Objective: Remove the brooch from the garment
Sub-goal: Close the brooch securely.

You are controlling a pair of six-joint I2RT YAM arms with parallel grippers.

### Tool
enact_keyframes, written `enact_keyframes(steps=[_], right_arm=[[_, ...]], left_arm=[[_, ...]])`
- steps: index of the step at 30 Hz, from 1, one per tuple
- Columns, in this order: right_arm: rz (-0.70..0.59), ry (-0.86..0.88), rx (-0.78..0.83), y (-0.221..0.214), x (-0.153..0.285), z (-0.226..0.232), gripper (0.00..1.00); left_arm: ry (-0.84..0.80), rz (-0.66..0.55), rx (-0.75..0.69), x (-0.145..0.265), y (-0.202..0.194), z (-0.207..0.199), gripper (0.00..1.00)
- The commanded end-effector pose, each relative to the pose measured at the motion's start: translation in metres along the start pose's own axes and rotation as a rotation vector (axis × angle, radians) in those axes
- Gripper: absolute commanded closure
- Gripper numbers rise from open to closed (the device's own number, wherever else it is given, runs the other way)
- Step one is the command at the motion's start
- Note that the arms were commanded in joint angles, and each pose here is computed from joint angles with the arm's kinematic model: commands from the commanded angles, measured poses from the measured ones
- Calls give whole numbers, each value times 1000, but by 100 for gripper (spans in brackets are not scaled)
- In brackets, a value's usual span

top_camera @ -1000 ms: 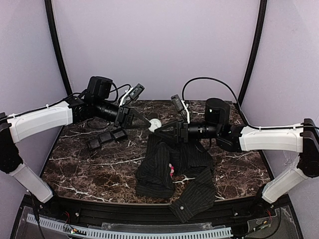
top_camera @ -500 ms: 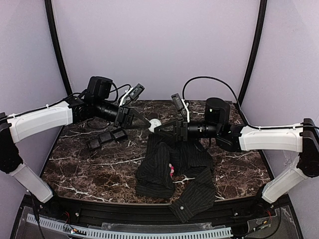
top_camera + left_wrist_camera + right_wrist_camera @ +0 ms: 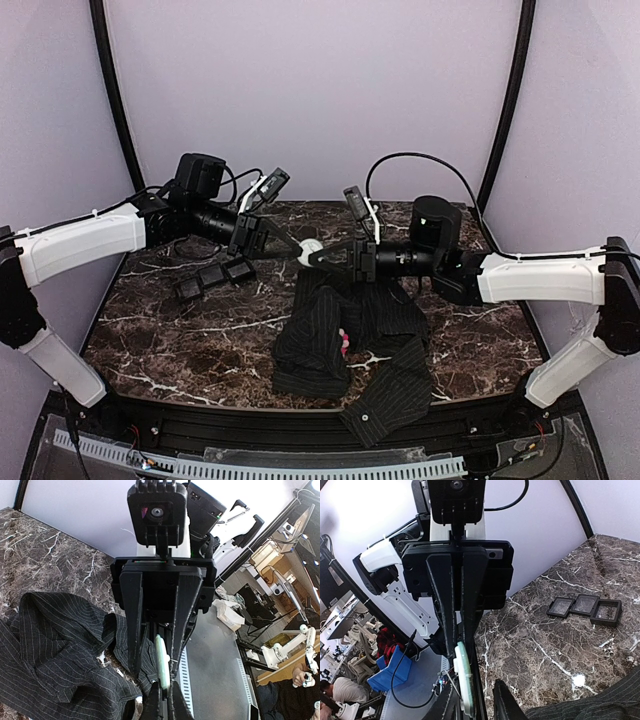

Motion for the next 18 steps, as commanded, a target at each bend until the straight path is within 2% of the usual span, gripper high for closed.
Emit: enact_keyframes(steps=[1,18], right_arm=[[-38,21,5,11,-5,4,76],[-25,-14,-60,10,-8,-10,85]], left_arm=[[-16,8,-8,0,-3,-4,99],[-19,13,-14,-1,-4,-6,99]])
Point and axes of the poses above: each gripper's point midway between its finger pads, its own x axis back along the fingers, its own z axis along the line the jaws close on, y = z × x, the point moved 4 cm from there along x, back along the fingers, and after that the axes turned 11 degrees about -x, right-handed, at the moved point
